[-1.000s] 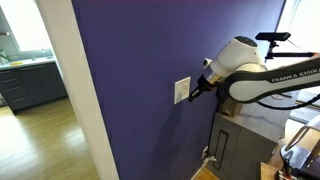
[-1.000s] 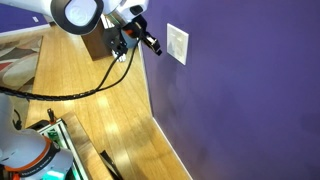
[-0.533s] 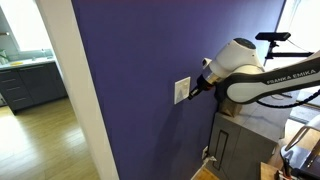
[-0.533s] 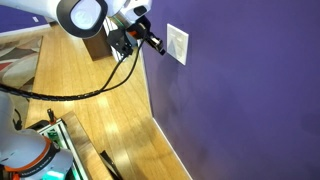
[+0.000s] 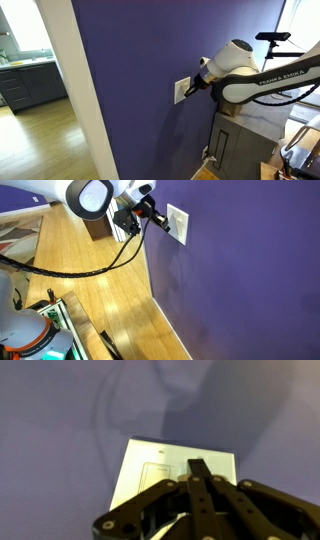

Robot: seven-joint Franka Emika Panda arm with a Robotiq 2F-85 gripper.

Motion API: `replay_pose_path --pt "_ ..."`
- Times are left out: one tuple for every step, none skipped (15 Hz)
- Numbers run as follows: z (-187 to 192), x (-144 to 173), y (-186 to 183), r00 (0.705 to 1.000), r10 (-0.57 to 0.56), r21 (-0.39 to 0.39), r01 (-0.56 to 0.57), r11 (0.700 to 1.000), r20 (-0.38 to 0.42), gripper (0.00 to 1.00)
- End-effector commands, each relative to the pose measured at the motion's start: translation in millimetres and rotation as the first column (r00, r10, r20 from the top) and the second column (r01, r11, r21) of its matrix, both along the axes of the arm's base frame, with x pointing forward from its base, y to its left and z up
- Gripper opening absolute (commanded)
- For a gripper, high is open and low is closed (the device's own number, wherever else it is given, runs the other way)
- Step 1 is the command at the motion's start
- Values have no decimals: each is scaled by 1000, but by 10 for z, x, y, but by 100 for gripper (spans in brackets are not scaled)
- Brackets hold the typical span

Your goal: Switch off the light switch

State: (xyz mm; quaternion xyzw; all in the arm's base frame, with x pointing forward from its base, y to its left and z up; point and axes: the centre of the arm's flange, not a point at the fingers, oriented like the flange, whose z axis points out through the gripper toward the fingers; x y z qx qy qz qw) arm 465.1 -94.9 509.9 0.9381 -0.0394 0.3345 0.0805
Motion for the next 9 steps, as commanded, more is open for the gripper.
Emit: replay_pose_path --pt "-55 113 -24 1000 20 -20 -20 1000 10 0" --pt "-70 132 -24 1000 24 -21 -24 999 7 0" --pt "-85 149 -20 1000 29 -20 -28 999 4 0" --pt "-95 166 -12 999 33 -19 -33 999 1 0" --pt "-108 182 1 999 40 -16 -40 999 -2 0" --pt "-120 198 14 999 45 -18 -45 999 -4 0" --pt "-130 214 28 999 51 -19 -51 999 -5 0" --pt "-143 228 42 998 59 -20 -59 998 -7 0" --pt "-152 240 55 998 66 -23 -66 998 -6 0"
